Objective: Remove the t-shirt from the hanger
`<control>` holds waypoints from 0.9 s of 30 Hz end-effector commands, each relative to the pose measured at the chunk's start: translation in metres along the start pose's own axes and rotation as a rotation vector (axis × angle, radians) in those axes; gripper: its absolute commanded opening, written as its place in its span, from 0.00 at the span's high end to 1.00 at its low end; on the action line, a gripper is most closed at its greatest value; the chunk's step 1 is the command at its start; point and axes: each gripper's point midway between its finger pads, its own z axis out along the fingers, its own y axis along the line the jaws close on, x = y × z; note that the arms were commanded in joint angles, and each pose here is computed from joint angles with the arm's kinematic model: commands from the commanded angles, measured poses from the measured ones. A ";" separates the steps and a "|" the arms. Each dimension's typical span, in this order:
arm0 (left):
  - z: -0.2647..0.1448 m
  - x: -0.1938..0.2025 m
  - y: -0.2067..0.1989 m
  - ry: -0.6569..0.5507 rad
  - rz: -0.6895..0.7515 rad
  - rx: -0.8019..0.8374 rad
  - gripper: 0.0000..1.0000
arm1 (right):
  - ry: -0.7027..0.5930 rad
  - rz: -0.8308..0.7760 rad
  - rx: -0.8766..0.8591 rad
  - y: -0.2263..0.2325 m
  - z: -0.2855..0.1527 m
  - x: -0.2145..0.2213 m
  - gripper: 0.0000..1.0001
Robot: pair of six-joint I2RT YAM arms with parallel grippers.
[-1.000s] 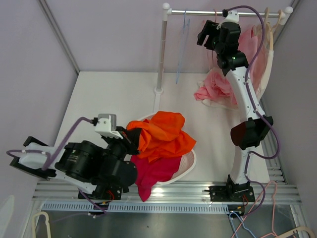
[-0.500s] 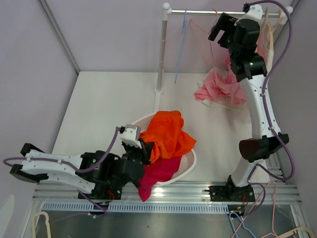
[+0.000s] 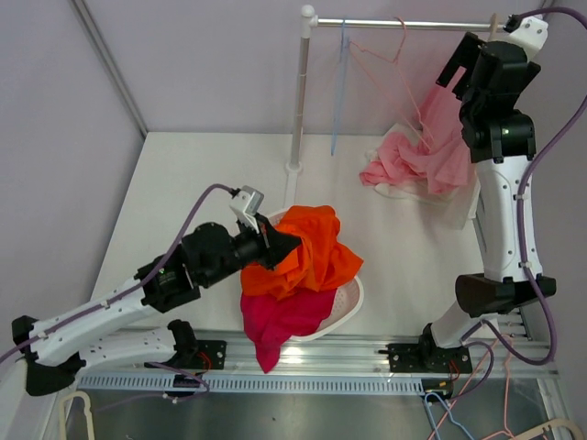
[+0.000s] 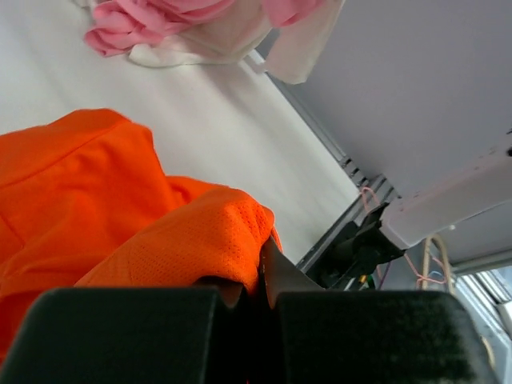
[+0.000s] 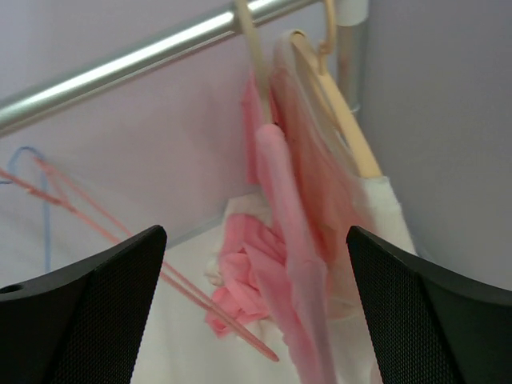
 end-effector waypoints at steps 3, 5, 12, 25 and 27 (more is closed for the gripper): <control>-0.014 -0.033 -0.051 0.076 -0.041 0.325 0.96 | 0.067 -0.045 0.075 -0.035 0.028 0.013 0.02; -0.022 -0.037 -0.063 0.106 -0.065 0.369 0.96 | 0.070 -0.037 0.058 -0.037 0.044 0.017 0.05; -0.024 -0.008 -0.049 0.178 -0.128 0.343 0.91 | 0.072 -0.023 0.057 -0.041 0.088 0.025 0.11; 0.008 0.042 0.069 0.230 -0.111 -0.153 0.11 | 0.017 -0.037 -0.004 -0.029 0.118 0.023 0.15; 0.006 0.035 0.068 0.210 -0.106 -0.156 0.01 | 0.006 -0.051 -0.014 -0.028 0.122 0.022 0.18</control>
